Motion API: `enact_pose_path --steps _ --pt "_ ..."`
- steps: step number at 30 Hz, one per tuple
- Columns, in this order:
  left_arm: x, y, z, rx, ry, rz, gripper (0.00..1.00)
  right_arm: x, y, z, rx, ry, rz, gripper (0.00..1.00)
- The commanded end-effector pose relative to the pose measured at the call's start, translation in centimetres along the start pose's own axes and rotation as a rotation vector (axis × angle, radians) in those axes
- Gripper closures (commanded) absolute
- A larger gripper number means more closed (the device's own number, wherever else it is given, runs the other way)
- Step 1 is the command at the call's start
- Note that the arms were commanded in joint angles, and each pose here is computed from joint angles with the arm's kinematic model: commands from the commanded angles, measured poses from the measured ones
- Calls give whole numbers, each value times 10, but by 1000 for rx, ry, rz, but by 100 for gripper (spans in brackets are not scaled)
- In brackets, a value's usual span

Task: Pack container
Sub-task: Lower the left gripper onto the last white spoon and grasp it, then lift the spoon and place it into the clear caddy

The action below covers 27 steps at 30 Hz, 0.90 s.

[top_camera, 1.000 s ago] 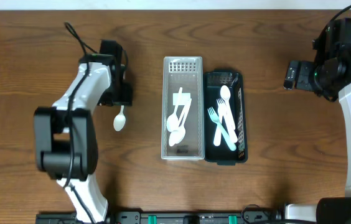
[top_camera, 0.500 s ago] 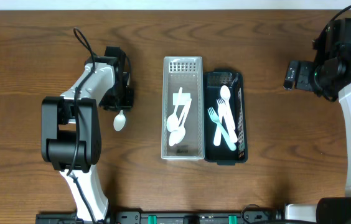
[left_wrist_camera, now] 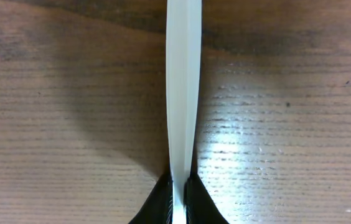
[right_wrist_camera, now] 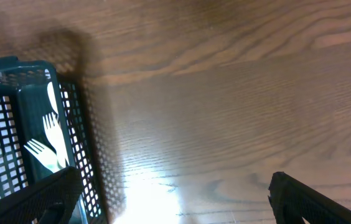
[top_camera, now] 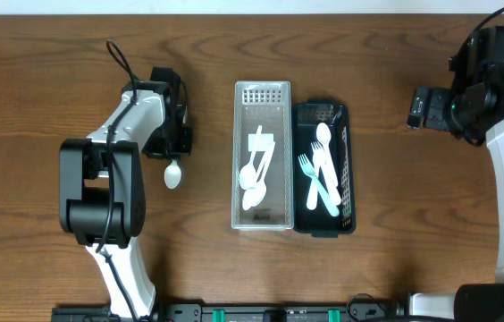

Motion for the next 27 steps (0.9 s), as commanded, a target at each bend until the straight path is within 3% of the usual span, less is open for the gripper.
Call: enact_pose_path --steps 1,7,15,20,27 --pt "-3 5 2 -3 -6 20 94 3 0 -2 -5 1 11 1" --pt "-80 14 -12 34 8 -125 94 3 0 -2 -5 0 11 1" --pt "-185 72 -82 192 95 -412 94 3 -2 -2 -4 -1 0 1" --pt "-185 88 -127 249 148 -436 94 3 -1 -2 -4 0 2 1" --pt "-145 78 -174 286 167 -378 94 3 -1 -2 -5 0 5 1"
Point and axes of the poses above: each gripper's point midway between its finger pads, its own x axis out along the fingers, its own z axis along the line the jaws close on, y = z × x, the point moved 9 cm from there along -x, back along the fingers, and after that the axes turned 3 degrees about -x, right-handed, at the moved point
